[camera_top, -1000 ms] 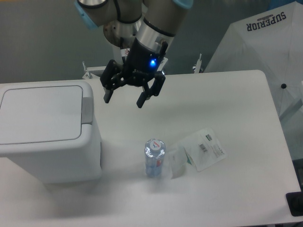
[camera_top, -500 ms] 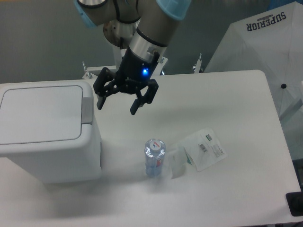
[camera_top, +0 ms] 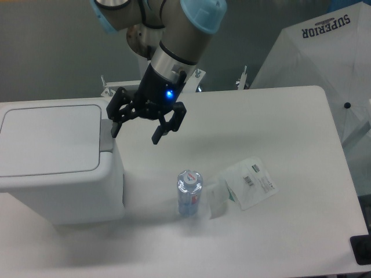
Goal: Open the trash can
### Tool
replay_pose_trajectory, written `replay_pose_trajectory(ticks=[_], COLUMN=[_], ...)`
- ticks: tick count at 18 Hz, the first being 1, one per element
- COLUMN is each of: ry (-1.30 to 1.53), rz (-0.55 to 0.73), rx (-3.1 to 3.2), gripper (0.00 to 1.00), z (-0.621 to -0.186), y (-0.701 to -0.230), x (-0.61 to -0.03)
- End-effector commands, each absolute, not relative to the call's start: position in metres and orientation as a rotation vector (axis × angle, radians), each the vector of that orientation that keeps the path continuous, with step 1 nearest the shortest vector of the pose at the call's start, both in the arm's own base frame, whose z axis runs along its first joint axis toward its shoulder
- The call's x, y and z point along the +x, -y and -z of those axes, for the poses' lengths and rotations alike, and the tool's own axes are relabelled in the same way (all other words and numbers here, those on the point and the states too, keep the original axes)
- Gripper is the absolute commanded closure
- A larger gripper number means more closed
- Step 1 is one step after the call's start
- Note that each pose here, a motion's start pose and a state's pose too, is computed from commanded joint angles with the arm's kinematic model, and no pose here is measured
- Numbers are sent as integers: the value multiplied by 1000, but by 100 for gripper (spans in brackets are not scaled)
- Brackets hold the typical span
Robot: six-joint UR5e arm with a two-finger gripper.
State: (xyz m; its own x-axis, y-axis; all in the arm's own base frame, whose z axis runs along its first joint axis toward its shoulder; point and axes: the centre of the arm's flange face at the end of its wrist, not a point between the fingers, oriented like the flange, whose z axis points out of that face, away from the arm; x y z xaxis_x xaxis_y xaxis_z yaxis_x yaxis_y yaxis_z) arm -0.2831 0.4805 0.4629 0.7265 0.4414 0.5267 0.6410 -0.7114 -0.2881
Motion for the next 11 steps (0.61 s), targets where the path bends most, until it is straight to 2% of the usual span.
replay_pose_trajectory(ticks=[11], ry=[836], rz=[599], rx=[-2478], gripper=[0], z=[-456], y=[-484], x=[-287])
